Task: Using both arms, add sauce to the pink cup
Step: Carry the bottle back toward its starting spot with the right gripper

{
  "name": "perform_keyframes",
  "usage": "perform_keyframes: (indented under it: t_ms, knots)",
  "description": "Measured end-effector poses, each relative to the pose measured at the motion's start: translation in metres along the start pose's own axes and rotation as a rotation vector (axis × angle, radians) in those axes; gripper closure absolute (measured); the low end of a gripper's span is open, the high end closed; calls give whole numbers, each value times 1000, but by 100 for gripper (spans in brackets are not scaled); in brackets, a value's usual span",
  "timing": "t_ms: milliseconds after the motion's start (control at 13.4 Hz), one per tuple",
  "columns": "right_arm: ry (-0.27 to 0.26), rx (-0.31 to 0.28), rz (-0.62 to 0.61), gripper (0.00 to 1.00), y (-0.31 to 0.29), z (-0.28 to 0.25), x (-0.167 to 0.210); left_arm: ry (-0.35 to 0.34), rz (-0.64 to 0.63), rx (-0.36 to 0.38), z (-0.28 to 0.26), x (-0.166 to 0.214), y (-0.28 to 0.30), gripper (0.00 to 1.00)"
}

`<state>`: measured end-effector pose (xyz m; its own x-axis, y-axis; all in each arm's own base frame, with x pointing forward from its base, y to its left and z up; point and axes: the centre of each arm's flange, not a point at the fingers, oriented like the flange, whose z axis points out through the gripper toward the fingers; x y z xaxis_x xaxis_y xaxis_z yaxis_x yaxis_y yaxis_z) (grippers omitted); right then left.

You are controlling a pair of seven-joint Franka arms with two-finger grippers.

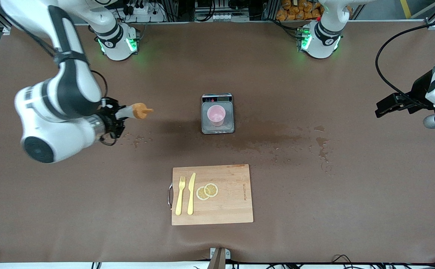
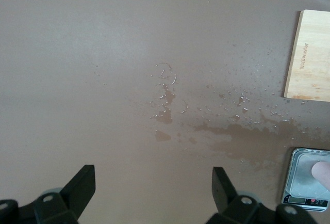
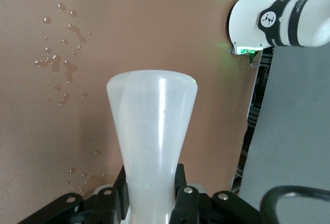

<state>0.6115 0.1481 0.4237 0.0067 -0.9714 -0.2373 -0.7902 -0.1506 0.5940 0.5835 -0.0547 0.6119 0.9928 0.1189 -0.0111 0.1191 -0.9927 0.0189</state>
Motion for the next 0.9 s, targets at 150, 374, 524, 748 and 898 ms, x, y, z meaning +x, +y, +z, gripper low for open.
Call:
perform_keyframes:
  t_ms: [150,374,524,748,898]
  knots:
    - [-59,4,-38,63,3,-11,25,0,0,0,0,0,0,0]
    - [-94,12,-83,63,4,-17,44,-2,-2,0,1,0,-1,0]
    - [-108,16,-112,63,4,-19,57,-2,-2,1,1,0,-1,0]
    - [-130,22,-145,63,5,-23,81,-2,-2,1,1,0,-1,0]
    - [-145,27,-165,63,6,-25,94,-2,-2,1,1,0,-1,0]
